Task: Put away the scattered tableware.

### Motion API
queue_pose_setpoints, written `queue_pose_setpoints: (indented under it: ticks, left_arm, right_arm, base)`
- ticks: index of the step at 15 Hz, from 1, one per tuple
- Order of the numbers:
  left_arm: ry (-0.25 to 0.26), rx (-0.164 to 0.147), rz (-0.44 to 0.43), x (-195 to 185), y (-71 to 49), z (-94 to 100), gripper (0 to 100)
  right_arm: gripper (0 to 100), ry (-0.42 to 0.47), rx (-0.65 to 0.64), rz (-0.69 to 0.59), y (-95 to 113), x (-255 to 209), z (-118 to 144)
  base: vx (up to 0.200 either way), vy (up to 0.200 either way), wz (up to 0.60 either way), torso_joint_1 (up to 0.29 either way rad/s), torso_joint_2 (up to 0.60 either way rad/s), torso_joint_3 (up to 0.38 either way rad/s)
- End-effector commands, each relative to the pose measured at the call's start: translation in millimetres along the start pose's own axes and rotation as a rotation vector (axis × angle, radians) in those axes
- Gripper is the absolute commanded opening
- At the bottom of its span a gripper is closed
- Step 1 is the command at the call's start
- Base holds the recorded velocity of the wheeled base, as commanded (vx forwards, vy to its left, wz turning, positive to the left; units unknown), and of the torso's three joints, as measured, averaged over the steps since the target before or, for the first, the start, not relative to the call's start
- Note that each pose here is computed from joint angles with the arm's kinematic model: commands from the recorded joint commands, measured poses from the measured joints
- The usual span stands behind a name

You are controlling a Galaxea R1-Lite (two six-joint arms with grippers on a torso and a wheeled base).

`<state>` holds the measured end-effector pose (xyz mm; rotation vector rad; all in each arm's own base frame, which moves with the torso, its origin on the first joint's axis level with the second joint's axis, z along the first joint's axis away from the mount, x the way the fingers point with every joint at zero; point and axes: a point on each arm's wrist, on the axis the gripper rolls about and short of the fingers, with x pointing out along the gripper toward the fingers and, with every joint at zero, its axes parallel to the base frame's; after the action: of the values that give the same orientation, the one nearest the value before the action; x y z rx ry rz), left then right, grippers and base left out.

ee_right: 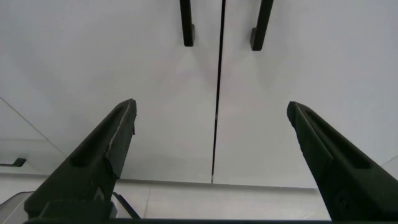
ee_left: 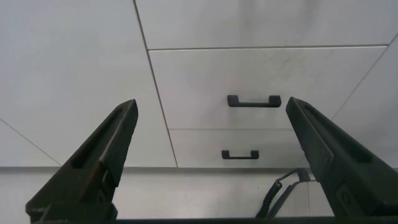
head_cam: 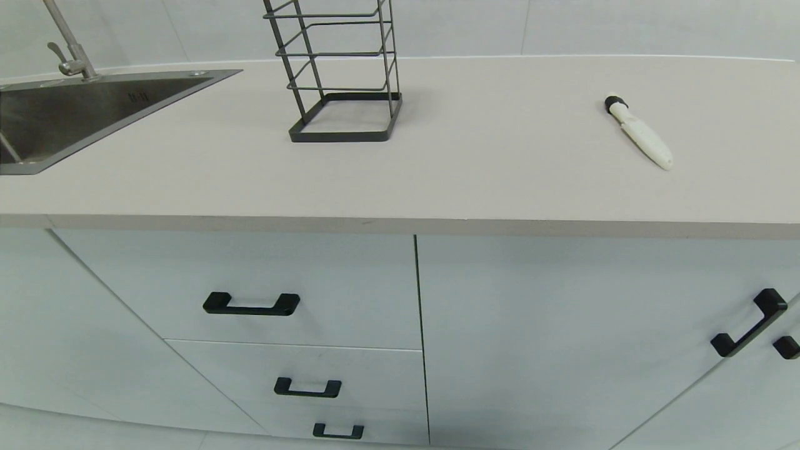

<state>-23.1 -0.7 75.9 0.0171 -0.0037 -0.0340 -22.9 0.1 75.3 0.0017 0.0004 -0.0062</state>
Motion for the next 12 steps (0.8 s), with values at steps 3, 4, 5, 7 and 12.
queue_pose_setpoints:
  ticks: [3,4,5,7,12]
  left_arm:
    - [0.002,0.009,0.000,0.1,0.0,0.0,100]
    - [0.002,0.009,0.000,0.1,0.0,0.0,100]
    - [0.002,0.007,0.000,0.1,0.0,0.0,100]
    - [0.002,0.004,0.002,0.1,0.0,0.0,100]
    - [0.002,0.001,0.000,0.1,0.0,0.0,100]
  right_arm:
    - [100,0.001,0.000,0.000,0.0,0.1,0.0]
    - [100,0.001,0.001,0.000,0.0,0.1,0.0]
    - [100,0.001,0.001,0.000,0.0,0.1,0.0]
    - [100,0.001,0.001,0.000,0.0,0.1,0.0]
    - [100,0.001,0.011,0.000,0.0,0.1,0.0]
  base:
    - [0.000,0.000,0.00,0.000,0.00,0.000]
    - [0.000,0.000,0.00,0.000,0.00,0.000]
    - [0.000,0.000,0.00,0.000,0.00,0.000]
    - [0.000,0.000,0.00,0.000,0.00,0.000]
    - [0.000,0.000,0.00,0.185,-0.10,-0.076]
